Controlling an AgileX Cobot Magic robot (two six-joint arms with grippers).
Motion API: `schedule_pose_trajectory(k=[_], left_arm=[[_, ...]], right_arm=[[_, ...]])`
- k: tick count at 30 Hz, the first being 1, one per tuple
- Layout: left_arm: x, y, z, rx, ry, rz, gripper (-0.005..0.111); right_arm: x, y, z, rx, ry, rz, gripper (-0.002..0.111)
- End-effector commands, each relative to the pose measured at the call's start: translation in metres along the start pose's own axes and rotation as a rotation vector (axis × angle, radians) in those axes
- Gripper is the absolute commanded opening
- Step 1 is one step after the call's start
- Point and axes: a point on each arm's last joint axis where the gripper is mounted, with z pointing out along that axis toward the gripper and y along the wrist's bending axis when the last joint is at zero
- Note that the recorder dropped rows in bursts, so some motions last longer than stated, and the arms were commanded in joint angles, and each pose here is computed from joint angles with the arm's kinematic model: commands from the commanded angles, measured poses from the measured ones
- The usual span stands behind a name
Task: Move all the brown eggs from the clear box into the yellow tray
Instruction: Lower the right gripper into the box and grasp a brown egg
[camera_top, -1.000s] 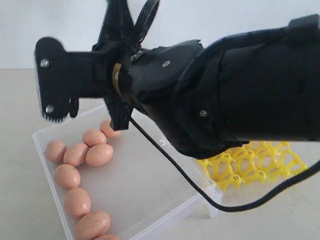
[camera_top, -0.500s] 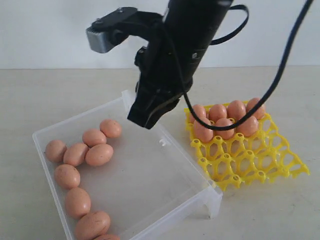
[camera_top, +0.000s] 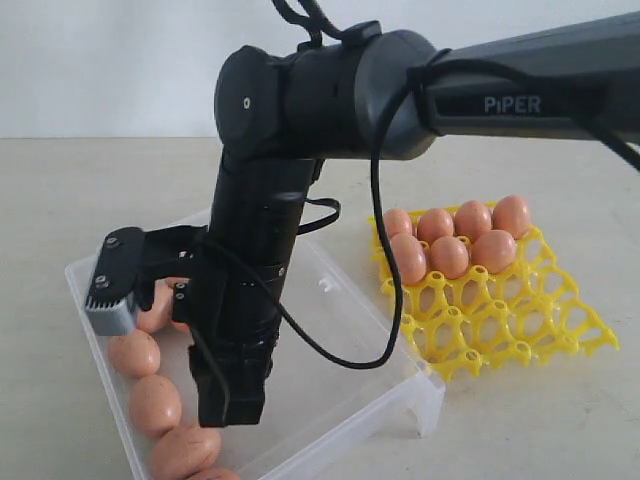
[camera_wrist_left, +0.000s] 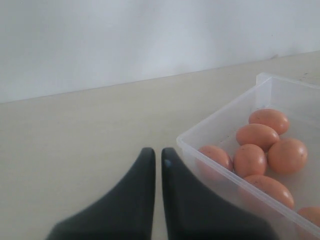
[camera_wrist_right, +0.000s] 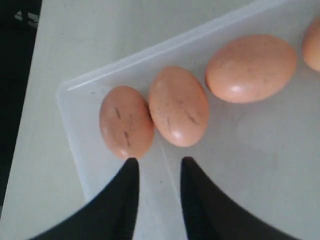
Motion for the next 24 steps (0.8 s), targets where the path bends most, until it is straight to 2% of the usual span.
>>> schedule_pose_trajectory(k=[1, 3, 9, 15, 24], left_arm=[[0.0, 0.0, 0.0, 0.003, -0.007, -0.007, 0.004], [0.0, 0.0, 0.0, 0.003, -0.007, -0.007, 0.004], [0.0, 0.0, 0.0, 0.003, -0.007, -0.007, 0.004], [0.0, 0.0, 0.0, 0.003, -0.007, -0.007, 0.004], [0.0, 0.0, 0.0, 0.003, -0.007, -0.007, 0.004]], right_arm=[[-0.016, 0.009, 0.005, 0.035, -0.024, -0.095, 0.049], [-0.027, 0.01, 0.009, 0.089, -0.046, -0.122, 0.054], [-0.041, 0.008, 0.03, 0.191, -0.045, -0.183, 0.054], [-0.032, 0.003, 0.044, 0.17, 0.032, -0.091, 0.054], [-0.03, 0.001, 0.049, 0.165, 0.042, -0.087, 0.054]])
